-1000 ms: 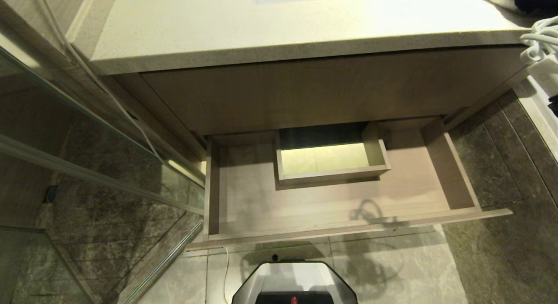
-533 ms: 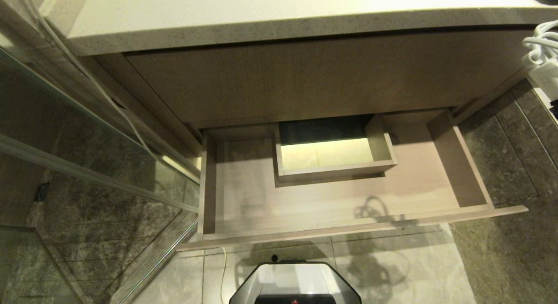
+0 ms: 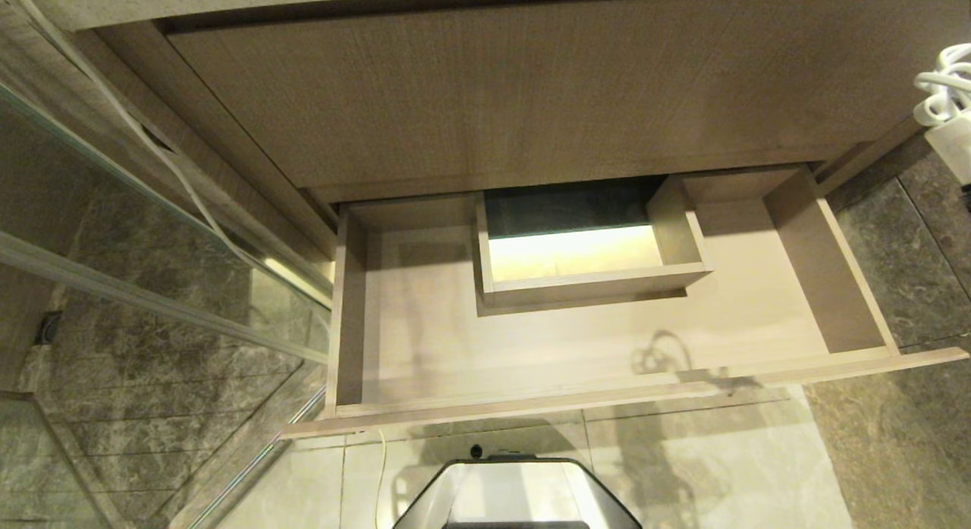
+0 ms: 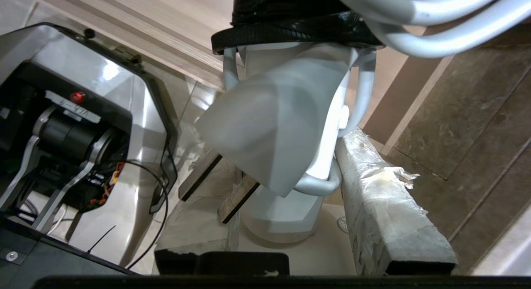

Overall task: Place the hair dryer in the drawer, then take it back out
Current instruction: Put it into the drawer

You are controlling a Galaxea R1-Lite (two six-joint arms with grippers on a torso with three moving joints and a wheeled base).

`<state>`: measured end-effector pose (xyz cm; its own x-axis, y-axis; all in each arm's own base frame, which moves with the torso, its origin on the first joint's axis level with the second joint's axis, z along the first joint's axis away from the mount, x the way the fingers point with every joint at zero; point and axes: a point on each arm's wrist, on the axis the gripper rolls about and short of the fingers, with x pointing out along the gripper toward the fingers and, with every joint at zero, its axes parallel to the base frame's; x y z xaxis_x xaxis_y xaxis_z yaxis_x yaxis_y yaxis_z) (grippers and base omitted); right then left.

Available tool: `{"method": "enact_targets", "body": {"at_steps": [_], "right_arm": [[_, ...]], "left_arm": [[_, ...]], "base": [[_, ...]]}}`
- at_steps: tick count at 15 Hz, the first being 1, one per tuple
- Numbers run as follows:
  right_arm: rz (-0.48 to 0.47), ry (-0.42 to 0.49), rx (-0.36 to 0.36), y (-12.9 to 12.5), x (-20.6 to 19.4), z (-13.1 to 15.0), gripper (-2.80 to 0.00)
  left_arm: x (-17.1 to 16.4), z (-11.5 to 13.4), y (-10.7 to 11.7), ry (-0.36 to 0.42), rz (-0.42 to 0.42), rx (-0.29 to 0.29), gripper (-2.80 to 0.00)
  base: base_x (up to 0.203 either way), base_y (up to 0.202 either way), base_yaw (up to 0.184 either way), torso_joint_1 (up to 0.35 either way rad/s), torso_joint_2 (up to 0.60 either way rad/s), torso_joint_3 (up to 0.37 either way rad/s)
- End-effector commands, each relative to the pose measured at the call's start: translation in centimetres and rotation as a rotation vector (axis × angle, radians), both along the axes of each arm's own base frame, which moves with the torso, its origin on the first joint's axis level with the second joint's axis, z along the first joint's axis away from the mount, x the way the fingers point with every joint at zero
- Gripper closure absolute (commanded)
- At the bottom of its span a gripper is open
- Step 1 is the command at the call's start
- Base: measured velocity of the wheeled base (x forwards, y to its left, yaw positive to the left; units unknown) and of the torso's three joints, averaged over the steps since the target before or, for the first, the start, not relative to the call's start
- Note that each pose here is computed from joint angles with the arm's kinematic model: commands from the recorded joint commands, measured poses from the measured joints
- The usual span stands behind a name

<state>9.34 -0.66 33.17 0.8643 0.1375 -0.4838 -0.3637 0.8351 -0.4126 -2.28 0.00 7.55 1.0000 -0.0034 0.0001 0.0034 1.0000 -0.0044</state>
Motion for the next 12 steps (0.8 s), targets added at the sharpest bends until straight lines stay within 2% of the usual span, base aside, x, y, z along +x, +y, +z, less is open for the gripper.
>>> {"method": "enact_targets", "body": {"at_steps": [1, 7, 10, 12], "right_arm": [[0.002, 0.012, -0.001, 0.01, -0.11, -0.28, 0.0], [-0.009, 0.028, 0.002, -0.15, 0.19, -0.63, 0.0], [-0.024, 0.031, 0.002, -0.35, 0.53, -0.81, 0.0], [-0.031, 0.038, 0.006, -0.44, 0.7, -0.87, 0.0]], "left_arm": [[0.0, 0.01, 0.0, -0.001, 0.0, -0.002, 0.0], [0.0, 0.01, 0.0, -0.001, 0.0, 0.0, 0.0], [0.0, 0.01, 0.0, -0.001, 0.0, 0.0, 0.0], [0.01, -0.02, 0.0, 0.0, 0.001, -0.001, 0.0]], "base": [[0.0, 0.0, 0.0, -0.308, 0.5, 0.188], [0.0, 0.0, 0.0, -0.285, 0.44, 0.168], [0.0, 0.0, 0.0, -0.107, 0.37, 0.279], [0.0, 0.0, 0.0, 0.041, 0.29, 0.313]]}}
